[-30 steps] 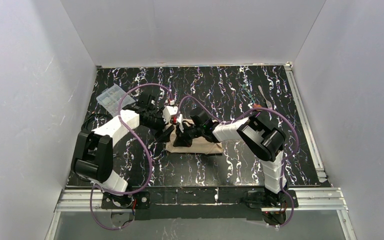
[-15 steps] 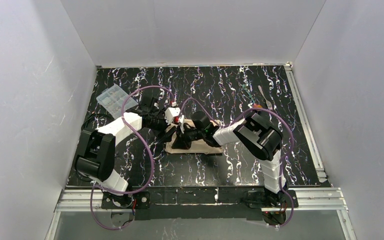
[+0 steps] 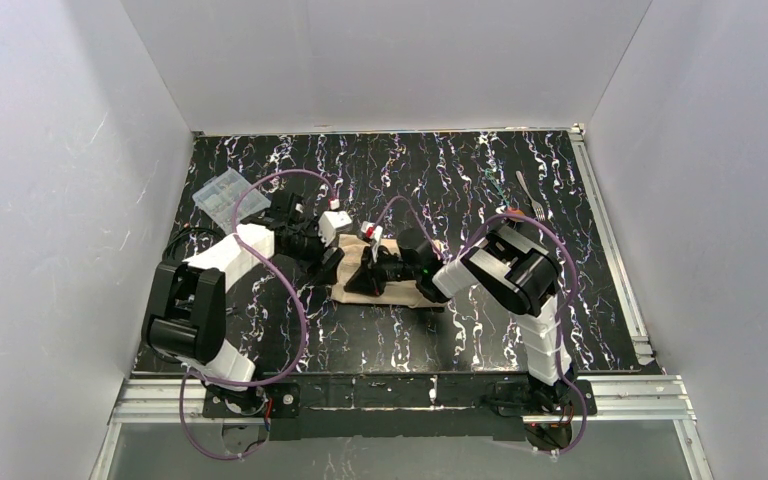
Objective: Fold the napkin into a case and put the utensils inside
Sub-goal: Fold the lower triangle-folded napkin at the center of the board, then rotate the 2/3-rectangle-folded napkin at the center of the board.
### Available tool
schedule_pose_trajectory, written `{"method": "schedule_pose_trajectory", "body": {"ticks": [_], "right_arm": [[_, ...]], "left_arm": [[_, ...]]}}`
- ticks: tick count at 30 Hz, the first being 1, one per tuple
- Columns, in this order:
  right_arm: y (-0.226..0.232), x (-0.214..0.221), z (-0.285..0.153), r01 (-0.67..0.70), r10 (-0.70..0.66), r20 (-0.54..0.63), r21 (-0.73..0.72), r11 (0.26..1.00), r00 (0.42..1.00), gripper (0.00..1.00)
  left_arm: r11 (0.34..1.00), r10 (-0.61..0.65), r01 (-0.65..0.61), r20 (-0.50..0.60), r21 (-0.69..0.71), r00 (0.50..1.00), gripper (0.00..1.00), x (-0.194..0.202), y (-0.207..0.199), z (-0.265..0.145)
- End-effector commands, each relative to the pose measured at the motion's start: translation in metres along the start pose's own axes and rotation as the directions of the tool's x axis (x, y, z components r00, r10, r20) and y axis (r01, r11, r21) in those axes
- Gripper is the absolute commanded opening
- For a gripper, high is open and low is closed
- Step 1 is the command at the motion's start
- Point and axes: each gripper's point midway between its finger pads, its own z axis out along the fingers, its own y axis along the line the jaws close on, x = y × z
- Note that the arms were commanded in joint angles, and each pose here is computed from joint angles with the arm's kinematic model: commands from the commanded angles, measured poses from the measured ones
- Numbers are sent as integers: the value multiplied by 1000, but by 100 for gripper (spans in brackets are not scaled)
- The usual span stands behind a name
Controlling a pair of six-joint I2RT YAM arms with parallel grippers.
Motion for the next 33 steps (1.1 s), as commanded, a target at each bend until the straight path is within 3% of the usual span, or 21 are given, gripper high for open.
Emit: {"method": "schedule_pose_trajectory", "body": {"ticks": [1, 7, 18, 20, 21, 22, 29, 33], "right_arm": [[-3, -28, -1, 17, -17, 137, 1, 1000, 990, 14], [-2, -26, 0, 13, -13, 136, -2, 1000, 991, 14], [-1, -22, -3, 12, -11, 117, -7, 1000, 993, 17], [0, -23, -4, 10, -9, 117, -8, 1000, 993, 25], [1, -24, -4, 10, -9, 119, -9, 1000, 993, 85], [1, -27, -5, 11, -10, 124, -7, 1000, 992, 97], [2, -69, -47, 36, -47, 208, 57, 998, 977, 98], [-7, -74, -84, 35, -61, 161, 160, 987, 985, 99]], "left_arm": [[996, -28, 24, 44, 90, 999, 75, -3, -24, -14], [996, 31, -31, 3, 88, 1000, 75, 2, -29, -2], [995, 86, -94, -180, -37, 980, 74, 40, 6, 21], [995, 76, -87, -191, -49, 979, 74, 41, 9, 23], [995, 70, -82, -195, -51, 978, 73, 40, 11, 24], [996, 66, -77, -196, -51, 978, 73, 39, 11, 24], [998, 61, -63, -171, -5, 983, 72, 29, 3, 22], [998, 47, -39, -132, 59, 990, 67, 14, -7, 17]]}}
